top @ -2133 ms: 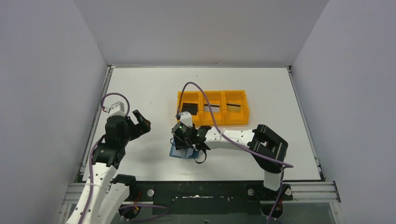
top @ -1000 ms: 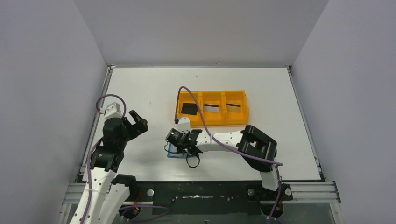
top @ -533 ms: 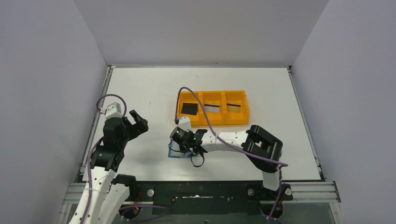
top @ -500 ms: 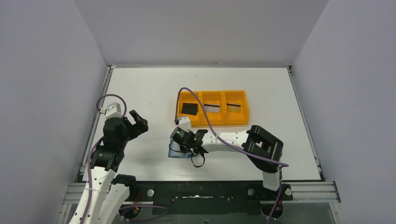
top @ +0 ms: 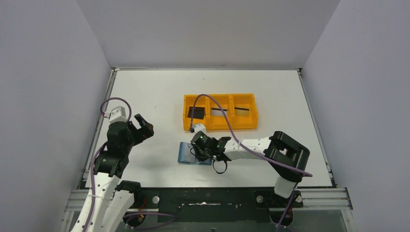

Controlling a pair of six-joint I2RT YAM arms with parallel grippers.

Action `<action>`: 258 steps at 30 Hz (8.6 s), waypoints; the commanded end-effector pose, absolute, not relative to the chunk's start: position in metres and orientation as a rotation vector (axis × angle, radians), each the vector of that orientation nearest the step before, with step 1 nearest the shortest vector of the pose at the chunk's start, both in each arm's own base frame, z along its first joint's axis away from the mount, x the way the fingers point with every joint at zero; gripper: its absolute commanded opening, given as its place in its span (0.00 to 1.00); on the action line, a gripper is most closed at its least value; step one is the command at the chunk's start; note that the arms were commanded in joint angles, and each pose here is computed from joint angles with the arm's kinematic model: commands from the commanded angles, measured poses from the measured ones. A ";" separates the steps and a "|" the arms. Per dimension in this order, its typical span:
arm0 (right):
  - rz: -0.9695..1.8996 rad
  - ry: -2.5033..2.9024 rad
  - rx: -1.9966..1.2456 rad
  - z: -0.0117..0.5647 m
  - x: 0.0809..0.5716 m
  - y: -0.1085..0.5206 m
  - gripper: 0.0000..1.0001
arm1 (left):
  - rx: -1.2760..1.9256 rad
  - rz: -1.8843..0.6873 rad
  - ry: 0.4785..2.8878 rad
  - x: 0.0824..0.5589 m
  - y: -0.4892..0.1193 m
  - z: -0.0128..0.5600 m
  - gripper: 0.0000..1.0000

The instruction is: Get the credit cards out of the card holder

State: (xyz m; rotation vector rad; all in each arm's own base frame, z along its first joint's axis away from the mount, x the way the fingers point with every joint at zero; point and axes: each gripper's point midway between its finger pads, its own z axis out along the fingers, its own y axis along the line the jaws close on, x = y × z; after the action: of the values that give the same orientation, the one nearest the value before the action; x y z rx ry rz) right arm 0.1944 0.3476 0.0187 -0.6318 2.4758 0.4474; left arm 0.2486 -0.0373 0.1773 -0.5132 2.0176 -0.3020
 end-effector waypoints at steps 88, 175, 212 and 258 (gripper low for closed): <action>0.927 2.396 -0.037 0.071 0.206 0.366 0.00 | -0.232 -1.263 2.196 0.222 -0.197 0.130 0.73; 0.674 2.298 0.211 0.112 0.224 0.281 0.28 | -0.058 -1.047 2.436 0.222 -0.279 0.087 0.38; 0.488 2.612 0.355 -0.006 0.195 0.245 0.11 | 0.004 -1.023 2.658 0.210 -0.296 0.018 0.43; 0.499 2.637 0.370 -0.011 0.194 0.244 0.03 | 0.000 -1.077 2.630 0.209 -0.296 0.031 0.00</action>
State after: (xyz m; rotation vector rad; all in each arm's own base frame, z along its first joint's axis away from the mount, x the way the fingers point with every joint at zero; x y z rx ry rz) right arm 0.2042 0.2590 0.0158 0.3498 2.5708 0.6071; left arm 0.2113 -0.2957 0.0190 -0.0758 2.6448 -1.0526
